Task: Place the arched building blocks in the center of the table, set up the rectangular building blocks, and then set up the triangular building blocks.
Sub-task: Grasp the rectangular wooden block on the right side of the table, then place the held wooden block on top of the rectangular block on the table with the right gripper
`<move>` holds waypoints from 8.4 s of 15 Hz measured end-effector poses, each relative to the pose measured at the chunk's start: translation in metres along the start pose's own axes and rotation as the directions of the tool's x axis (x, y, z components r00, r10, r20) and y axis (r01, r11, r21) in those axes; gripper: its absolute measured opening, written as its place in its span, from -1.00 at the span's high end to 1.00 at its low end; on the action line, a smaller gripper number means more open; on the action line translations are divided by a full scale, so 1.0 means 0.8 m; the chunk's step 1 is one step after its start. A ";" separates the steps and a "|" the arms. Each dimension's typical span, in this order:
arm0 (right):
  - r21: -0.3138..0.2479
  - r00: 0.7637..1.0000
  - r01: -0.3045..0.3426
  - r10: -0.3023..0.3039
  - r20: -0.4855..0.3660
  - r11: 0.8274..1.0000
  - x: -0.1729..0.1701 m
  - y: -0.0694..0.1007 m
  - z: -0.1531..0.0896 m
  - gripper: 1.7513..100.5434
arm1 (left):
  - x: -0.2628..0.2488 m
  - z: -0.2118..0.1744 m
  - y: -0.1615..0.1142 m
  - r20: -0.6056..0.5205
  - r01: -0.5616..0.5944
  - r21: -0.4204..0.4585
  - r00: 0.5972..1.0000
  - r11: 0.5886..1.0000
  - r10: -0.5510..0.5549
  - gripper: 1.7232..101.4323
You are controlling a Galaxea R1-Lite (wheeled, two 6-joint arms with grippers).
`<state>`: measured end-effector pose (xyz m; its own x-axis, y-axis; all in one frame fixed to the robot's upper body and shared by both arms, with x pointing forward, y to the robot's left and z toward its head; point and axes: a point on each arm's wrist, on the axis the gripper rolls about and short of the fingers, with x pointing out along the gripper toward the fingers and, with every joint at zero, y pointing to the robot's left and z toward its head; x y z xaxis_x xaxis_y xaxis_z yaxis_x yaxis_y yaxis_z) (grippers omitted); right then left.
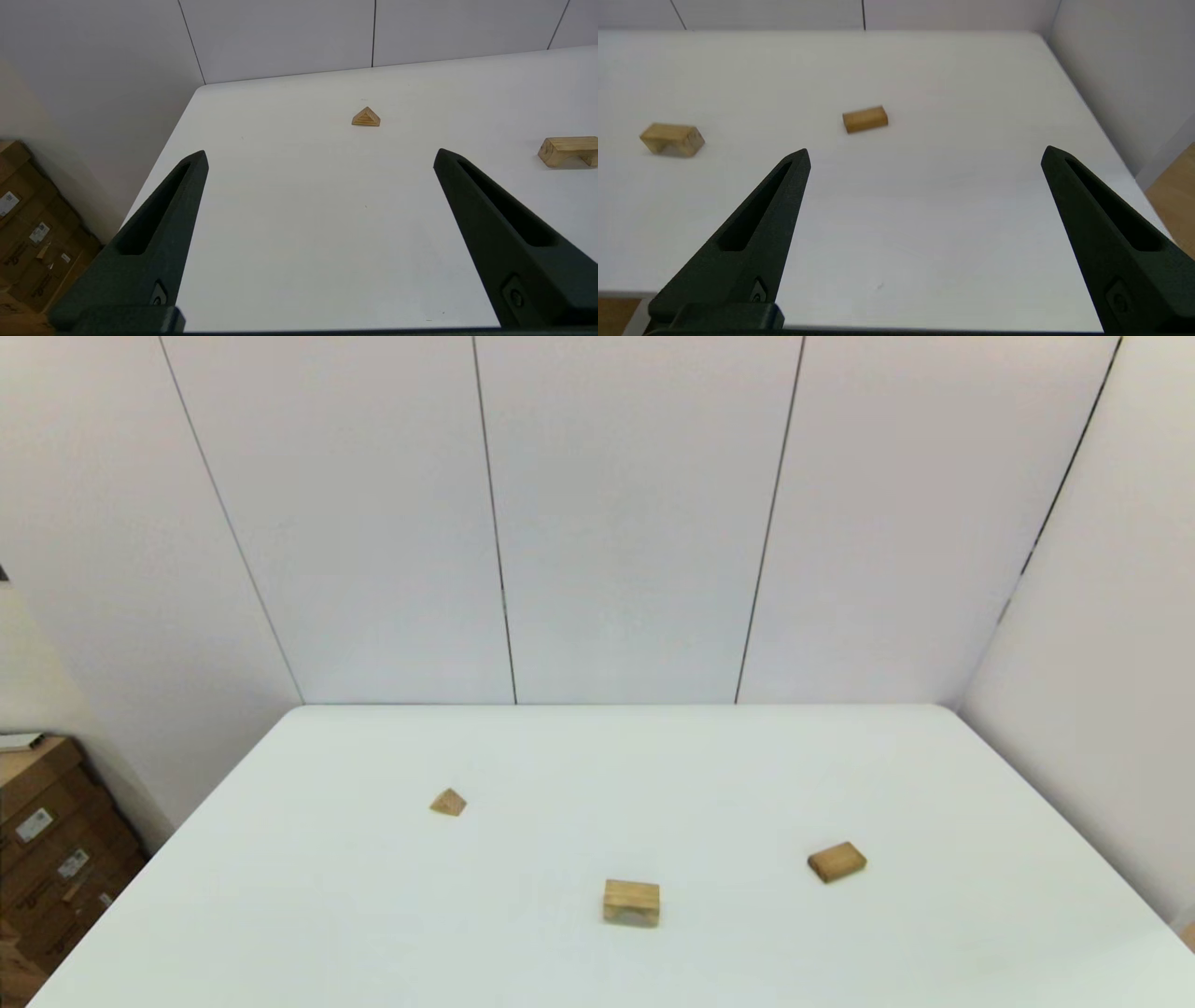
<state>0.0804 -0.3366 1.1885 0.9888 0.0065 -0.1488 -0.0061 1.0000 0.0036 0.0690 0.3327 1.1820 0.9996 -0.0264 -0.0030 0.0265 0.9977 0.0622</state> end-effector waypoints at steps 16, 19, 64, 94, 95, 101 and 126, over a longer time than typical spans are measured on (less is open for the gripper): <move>0.023 0.830 -0.155 0.143 -0.538 0.988 0.182 0.016 0.122 -0.95 | 0.000 0.000 0.000 0.000 0.001 0.000 1.000 1.000 -0.001 -0.93; 0.020 0.778 -0.217 0.185 -0.600 0.976 0.230 0.020 0.122 -0.95 | 0.000 0.000 0.000 0.000 0.001 0.000 1.000 1.000 -0.001 -0.93; 0.323 0.294 0.647 0.165 -0.942 0.691 0.448 0.062 0.092 -0.95 | 0.000 0.000 0.000 0.000 0.002 0.000 1.000 1.000 -0.002 -0.93; 0.193 0.204 0.770 0.052 -0.978 0.608 0.509 0.071 0.018 0.21 | 0.000 0.000 0.000 0.000 0.000 0.000 1.000 1.000 0.000 -0.93; 0.191 0.209 0.770 0.043 -0.977 0.609 0.510 0.071 0.019 0.55 | 0.000 0.000 0.000 0.000 0.001 0.000 1.000 1.000 -0.001 -0.93; 0.205 0.228 0.767 0.040 -0.973 0.608 0.509 0.071 0.027 0.55 | 0.000 0.000 0.000 -0.001 0.001 0.000 1.000 1.000 -0.001 -0.93; -0.326 0.375 -0.907 0.163 -0.913 0.266 0.386 0.196 0.159 0.54 | 0.000 0.000 0.000 0.000 -0.010 -0.030 1.000 0.999 0.010 -0.93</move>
<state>0.4037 -0.1783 1.2685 0.2343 0.1675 -0.9576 -0.9472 0.2612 -0.1860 0.0691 0.3329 1.1821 0.9999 -0.0168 -0.0023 0.0169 0.9993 0.0321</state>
